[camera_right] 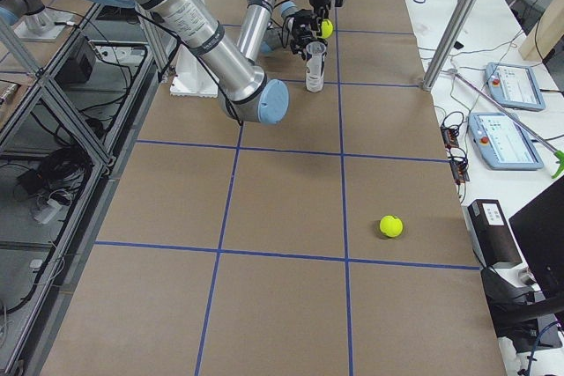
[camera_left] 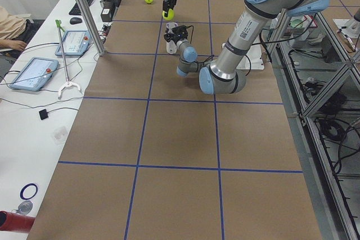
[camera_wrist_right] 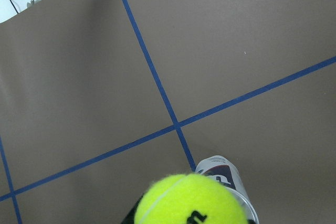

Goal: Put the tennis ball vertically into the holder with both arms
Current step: 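Lower the ball into the can and open the right gripper, then raise the right gripper away from the can toward the other ball, then lower the right gripper onto the second yellow tennis ball and grasp it, then carry the ball with the right gripper over the can's open top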

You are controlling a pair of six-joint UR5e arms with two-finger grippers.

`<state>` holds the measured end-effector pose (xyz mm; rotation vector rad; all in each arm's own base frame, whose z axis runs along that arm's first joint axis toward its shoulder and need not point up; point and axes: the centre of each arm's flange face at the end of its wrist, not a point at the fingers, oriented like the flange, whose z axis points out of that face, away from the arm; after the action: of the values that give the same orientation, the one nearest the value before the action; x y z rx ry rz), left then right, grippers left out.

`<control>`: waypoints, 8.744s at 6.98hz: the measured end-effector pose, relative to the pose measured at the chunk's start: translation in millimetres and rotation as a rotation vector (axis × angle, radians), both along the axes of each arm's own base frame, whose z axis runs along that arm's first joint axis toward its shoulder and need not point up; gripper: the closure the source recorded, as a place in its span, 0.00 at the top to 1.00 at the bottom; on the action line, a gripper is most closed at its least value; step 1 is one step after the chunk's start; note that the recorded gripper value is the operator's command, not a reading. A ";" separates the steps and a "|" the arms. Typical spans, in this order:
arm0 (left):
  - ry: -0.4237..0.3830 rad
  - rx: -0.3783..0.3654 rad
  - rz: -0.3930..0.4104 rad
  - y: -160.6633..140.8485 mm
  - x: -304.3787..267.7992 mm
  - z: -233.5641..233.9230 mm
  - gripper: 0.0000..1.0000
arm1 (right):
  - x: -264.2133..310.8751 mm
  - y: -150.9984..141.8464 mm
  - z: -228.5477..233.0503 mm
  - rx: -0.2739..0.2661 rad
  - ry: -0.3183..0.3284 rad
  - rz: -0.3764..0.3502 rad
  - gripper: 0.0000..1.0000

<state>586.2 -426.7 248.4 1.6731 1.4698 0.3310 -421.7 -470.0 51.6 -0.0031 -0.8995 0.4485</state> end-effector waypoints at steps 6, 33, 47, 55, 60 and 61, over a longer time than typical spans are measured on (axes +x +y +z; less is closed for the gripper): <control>-0.006 -0.004 -0.015 -9.9 -5.8 0.2 0.99 | -11.1 8.0 13.0 -0.018 0.039 -0.025 0.27; -0.072 -0.036 -0.043 -31.0 -9.2 5.0 0.99 | 267.6 -166.3 281.5 0.276 0.218 -0.308 0.99; -0.079 -0.039 -0.045 -32.4 -8.9 4.8 0.99 | 262.5 -220.7 616.3 0.398 0.400 -0.264 0.99; -0.079 -0.039 -0.045 -33.1 -9.5 4.8 0.99 | 245.3 -229.4 558.2 0.436 0.344 -0.224 0.00; -0.079 -0.039 -0.045 -32.2 -9.2 5.8 0.99 | 210.2 -201.4 370.5 0.335 0.091 -0.085 0.00; -0.078 -0.039 -0.045 -32.2 -9.1 5.7 0.99 | 185.2 -180.6 325.2 0.304 0.033 -0.062 0.00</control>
<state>577.1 -458.9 254.0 1.6411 1.3708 0.3373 -236.5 -650.6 376.8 0.2527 -0.9251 0.2500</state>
